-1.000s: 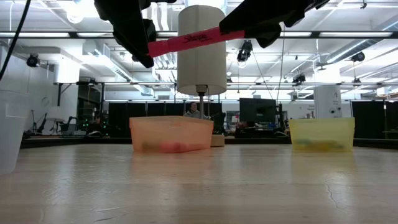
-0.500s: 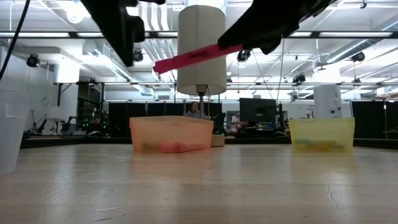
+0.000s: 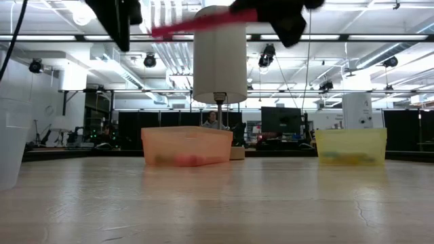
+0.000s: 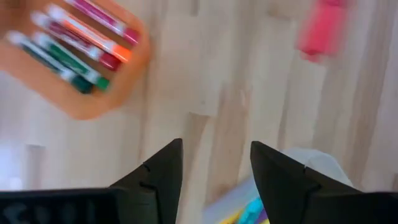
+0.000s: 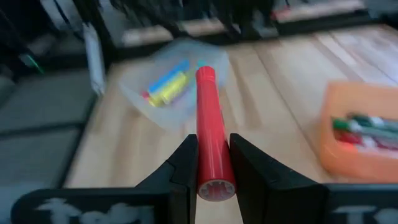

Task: Pick & Place Markers
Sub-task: Put the dark pink highlighter pen into the white bin

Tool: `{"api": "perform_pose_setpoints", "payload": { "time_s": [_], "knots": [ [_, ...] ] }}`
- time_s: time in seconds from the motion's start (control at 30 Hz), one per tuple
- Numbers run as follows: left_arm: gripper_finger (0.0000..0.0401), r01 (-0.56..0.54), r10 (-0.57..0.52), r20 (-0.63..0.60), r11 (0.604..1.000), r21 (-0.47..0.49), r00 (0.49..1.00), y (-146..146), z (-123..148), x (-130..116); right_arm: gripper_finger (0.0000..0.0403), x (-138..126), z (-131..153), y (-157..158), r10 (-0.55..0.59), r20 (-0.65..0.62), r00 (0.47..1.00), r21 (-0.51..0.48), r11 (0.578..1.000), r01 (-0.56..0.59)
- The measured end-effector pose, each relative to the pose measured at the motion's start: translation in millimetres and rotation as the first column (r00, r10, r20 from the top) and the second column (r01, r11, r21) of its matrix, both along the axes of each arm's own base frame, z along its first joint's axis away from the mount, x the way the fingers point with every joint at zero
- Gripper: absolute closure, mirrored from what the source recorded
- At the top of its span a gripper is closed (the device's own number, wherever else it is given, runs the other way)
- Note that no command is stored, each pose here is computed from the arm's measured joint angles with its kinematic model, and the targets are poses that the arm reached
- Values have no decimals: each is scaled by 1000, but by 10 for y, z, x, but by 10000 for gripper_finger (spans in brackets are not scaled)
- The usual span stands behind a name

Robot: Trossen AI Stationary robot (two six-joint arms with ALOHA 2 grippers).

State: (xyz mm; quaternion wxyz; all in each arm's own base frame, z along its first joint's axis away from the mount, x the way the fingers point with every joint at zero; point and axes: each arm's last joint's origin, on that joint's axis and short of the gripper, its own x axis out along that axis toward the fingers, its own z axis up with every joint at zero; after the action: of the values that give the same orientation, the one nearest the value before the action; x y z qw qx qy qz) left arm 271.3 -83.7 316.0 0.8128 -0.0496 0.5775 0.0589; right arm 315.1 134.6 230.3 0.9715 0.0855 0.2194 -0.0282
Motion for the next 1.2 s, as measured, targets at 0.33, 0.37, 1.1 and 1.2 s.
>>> {"api": "perform_pose_setpoints", "payload": {
  "time_s": [0.33, 0.37, 1.1, 1.2],
  "knots": [
    [220, -144, 90, 304, 977, 159, 948, 237, 539, -457, 338, 381, 10, 221, 26, 143, 989, 92, 995, -40],
    [220, -151, 93, 326, 976, 154, 941, 255, 585, -508, 338, 449, 1, 253, 25, 146, 989, 93, 995, -39],
    [220, -186, 120, 587, 981, 53, 801, 438, 1037, -1053, 337, 1626, -394, 254, -85, 161, 983, 160, 985, 59],
    [220, -180, 110, 581, 982, 64, 806, 432, 1023, -1036, 322, 1727, -441, 227, -93, 163, 982, 173, 983, 64]
  ]
}}
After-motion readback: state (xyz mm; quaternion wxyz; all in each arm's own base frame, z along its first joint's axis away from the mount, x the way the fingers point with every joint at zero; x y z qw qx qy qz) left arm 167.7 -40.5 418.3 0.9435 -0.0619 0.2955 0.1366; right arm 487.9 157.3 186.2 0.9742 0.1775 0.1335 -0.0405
